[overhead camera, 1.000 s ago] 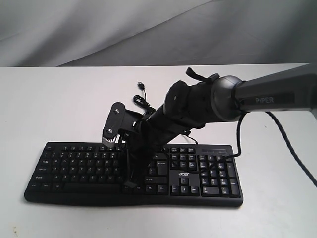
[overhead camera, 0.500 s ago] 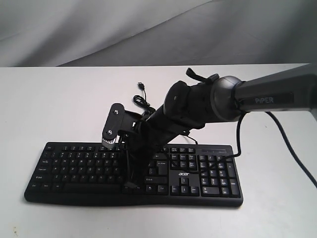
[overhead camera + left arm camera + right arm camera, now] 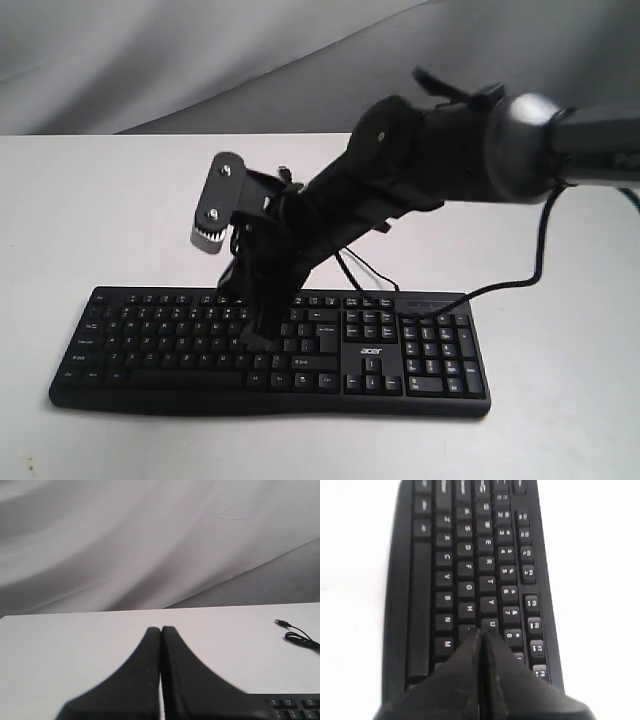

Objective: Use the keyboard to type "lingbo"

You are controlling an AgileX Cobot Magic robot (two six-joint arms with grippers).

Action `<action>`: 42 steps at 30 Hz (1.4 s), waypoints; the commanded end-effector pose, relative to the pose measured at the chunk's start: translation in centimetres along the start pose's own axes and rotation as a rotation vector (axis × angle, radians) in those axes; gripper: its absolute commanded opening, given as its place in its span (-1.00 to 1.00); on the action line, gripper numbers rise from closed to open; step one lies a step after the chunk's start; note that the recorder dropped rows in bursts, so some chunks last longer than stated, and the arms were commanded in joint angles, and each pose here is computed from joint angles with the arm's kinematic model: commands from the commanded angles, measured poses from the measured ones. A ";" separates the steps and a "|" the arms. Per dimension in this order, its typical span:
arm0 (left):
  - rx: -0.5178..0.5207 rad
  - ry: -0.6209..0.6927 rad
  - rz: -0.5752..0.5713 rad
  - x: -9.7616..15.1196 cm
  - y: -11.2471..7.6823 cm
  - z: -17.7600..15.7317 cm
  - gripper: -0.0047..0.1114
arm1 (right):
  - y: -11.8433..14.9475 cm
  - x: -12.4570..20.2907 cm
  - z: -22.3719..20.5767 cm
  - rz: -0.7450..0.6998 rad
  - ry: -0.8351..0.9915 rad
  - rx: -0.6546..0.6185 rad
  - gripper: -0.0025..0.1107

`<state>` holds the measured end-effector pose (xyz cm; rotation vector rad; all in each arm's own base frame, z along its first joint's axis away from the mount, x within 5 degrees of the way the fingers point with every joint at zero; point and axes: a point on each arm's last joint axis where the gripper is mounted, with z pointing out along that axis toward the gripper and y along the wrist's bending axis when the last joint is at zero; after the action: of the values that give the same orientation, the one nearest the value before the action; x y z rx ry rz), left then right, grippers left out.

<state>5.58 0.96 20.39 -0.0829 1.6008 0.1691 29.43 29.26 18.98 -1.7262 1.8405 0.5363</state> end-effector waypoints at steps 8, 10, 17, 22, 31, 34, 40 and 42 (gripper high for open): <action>0.007 -0.009 -0.002 0.1 -0.1 0.0 -0.91 | 7.1 -6.2 -25.0 0.087 -0.530 0.489 -0.96; 0.007 -0.009 -0.002 0.1 -0.1 0.0 -0.91 | 8.8 -4.4 -26.6 0.113 -0.598 0.571 -0.96; 0.007 -0.009 -0.002 0.1 -0.1 0.0 -0.91 | 13.0 0.2 -28.5 0.102 -0.650 0.653 -0.96; 0.007 -0.009 -0.002 0.1 -0.1 0.0 -0.91 | 15.1 1.5 -30.2 0.101 -0.722 0.669 -0.96; 0.007 -0.009 -0.002 0.1 -0.1 0.0 -0.91 | 18.1 3.1 -35.6 0.209 -1.038 0.803 -0.96; 0.007 -0.009 -0.002 0.1 -0.1 0.0 -0.91 | 19.0 4.1 -35.9 0.218 -1.069 0.806 -0.96; 0.007 -0.009 -0.002 0.1 -0.1 0.0 -0.91 | 19.8 6.9 -33.8 0.317 -1.066 0.777 -0.96; 0.007 -0.009 -0.002 0.1 -0.1 0.0 -0.91 | 19.6 8.2 -32.7 0.397 -1.031 0.814 -0.96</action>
<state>5.58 0.96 20.39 -0.0829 1.6008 0.1691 5.47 4.45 39.09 -0.4385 1.2237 0.5728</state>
